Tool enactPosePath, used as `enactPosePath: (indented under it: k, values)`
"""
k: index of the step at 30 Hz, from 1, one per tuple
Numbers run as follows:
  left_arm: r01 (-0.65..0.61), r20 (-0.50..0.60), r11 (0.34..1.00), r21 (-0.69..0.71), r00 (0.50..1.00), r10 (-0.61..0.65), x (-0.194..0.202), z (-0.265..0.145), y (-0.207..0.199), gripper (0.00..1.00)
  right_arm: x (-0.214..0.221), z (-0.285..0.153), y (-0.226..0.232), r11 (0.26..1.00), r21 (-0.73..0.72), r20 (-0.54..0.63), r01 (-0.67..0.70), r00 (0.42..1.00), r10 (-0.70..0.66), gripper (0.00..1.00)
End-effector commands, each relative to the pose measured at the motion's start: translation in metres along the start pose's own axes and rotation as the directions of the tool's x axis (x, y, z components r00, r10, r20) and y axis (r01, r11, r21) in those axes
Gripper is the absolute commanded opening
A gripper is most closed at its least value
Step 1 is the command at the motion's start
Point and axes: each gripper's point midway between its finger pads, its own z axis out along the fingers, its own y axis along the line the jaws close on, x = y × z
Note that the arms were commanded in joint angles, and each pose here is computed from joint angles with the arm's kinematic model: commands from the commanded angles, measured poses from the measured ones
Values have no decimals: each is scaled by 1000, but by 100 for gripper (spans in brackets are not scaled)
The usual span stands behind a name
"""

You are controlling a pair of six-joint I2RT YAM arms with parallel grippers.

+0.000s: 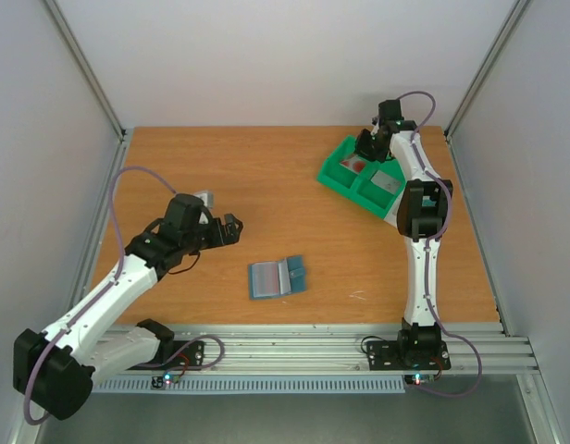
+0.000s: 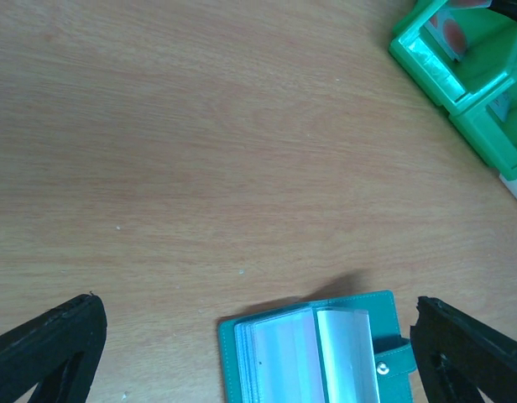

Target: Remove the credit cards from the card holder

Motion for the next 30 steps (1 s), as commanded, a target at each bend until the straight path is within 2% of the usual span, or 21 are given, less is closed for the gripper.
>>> enactPosePath:
  k: [1, 14, 25, 30]
  values:
    - [-39, 71, 999, -19, 997, 40, -18, -16, -4, 99, -3, 0, -4, 1000, 25, 0, 6, 1000, -6, 14]
    - [-47, 49, 999, -7, 998, 47, -15, -17, -6, 99, -3, -20, -2, 998, 58, -8, -15, 1000, 16, 20]
    - [-47, 24, 999, 14, 999, 47, -13, -9, -10, 99, -4, -29, 11, 1000, 6, -12, -14, 1000, 14, 11]
    - [-53, 13, 998, 15, 999, 53, -13, -6, -12, 99, 0, -26, 10, 1000, 20, -21, -12, 1000, 12, 11]
